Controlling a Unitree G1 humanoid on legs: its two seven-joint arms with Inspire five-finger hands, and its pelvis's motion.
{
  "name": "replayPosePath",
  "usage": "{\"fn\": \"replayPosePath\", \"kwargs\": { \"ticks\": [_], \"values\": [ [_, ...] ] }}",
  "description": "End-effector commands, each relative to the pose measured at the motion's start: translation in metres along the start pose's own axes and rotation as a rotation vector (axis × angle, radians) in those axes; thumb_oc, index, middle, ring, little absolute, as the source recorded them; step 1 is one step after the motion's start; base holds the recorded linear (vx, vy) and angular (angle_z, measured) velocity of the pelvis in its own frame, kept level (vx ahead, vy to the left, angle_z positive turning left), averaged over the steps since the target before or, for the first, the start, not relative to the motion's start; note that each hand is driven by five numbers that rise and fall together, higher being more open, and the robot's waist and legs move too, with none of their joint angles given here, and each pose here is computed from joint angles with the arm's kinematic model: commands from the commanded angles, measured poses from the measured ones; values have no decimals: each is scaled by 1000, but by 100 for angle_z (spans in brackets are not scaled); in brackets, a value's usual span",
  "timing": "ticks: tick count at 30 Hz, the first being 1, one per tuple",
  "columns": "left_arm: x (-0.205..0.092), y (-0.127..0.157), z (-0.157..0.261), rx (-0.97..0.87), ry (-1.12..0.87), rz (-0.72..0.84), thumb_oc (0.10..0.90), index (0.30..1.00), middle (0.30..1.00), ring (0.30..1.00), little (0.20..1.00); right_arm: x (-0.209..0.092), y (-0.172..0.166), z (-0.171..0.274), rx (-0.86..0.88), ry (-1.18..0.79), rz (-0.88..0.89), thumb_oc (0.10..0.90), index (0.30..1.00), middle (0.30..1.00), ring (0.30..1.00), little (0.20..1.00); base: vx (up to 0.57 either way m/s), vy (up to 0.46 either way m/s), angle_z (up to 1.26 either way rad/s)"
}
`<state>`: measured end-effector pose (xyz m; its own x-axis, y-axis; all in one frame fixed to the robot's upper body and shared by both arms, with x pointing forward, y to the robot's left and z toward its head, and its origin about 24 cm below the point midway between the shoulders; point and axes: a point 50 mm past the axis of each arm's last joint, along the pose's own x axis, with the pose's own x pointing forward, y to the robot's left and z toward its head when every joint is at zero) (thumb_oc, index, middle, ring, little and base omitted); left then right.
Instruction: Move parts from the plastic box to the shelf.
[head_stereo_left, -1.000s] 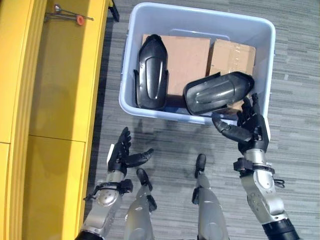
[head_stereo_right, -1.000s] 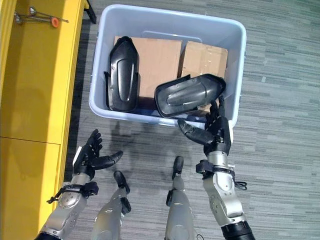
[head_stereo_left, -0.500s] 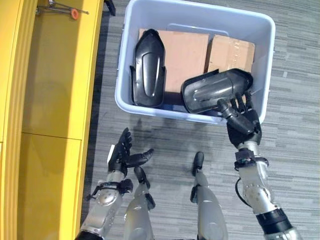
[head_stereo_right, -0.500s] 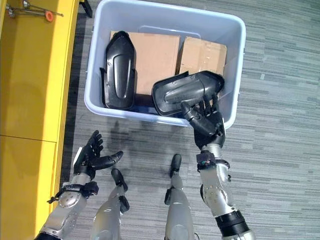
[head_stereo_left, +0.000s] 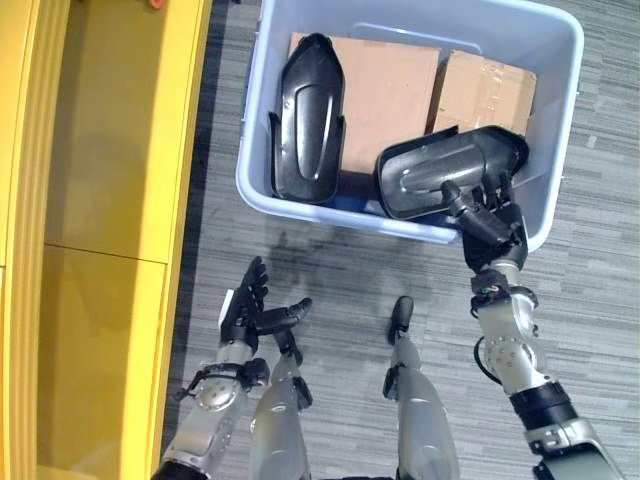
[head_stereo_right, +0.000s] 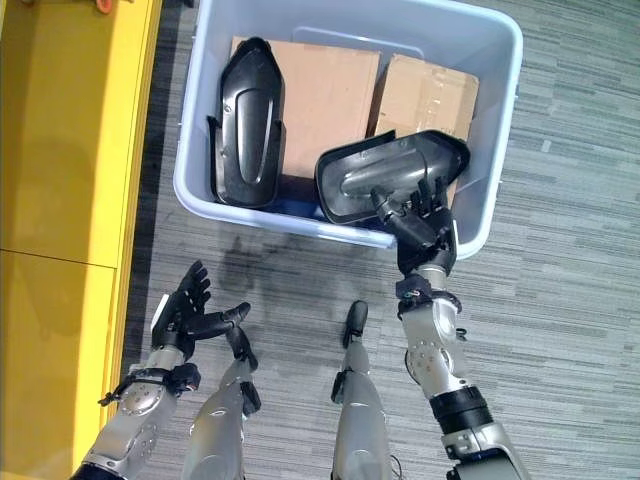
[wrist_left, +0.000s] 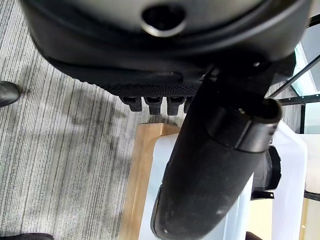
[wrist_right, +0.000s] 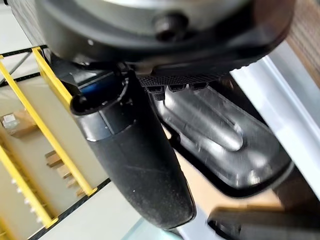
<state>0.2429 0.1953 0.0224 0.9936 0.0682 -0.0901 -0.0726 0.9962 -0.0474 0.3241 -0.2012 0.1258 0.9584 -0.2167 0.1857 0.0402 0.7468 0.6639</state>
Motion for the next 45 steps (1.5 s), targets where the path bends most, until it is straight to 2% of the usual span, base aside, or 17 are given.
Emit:
{"fn": "replayPosePath", "kwargs": {
  "ticks": [1,13,19,25,34,37,45],
  "values": [
    [-7,-4,26,-39,-131,-54,900,1000,1000,1000,1000,19,20,51,-11,-209,69,900,1000,1000,1000,1000,-2,6,4],
    [-4,-9,33,-79,-162,-74,900,1000,1000,1000,1000,76,42,91,-284,-236,18,900,1000,1000,1000,1000,0,2,2],
    [-2,-11,35,-91,-179,-78,900,1000,1000,1000,1000,93,53,110,-366,-257,3,900,1000,1000,1000,1000,3,3,2],
    [0,-13,38,-100,-193,-82,900,1000,1000,1000,1000,96,67,122,-399,-294,39,900,1000,1000,1000,1000,3,3,3],
    [1,-11,43,-114,-213,-79,900,1000,1000,1000,1000,101,107,152,-482,-392,129,900,1000,1000,1000,1000,1,6,1],
    [1,-9,45,-108,-228,-80,900,1000,1000,1000,1000,105,120,180,-567,-454,112,900,1000,1000,1000,1000,-1,14,2],
    [2,-8,48,-96,-252,-86,900,1000,1000,1000,1000,106,123,229,-758,-551,24,900,1000,1000,1000,1000,-2,9,4]
  ]
}}
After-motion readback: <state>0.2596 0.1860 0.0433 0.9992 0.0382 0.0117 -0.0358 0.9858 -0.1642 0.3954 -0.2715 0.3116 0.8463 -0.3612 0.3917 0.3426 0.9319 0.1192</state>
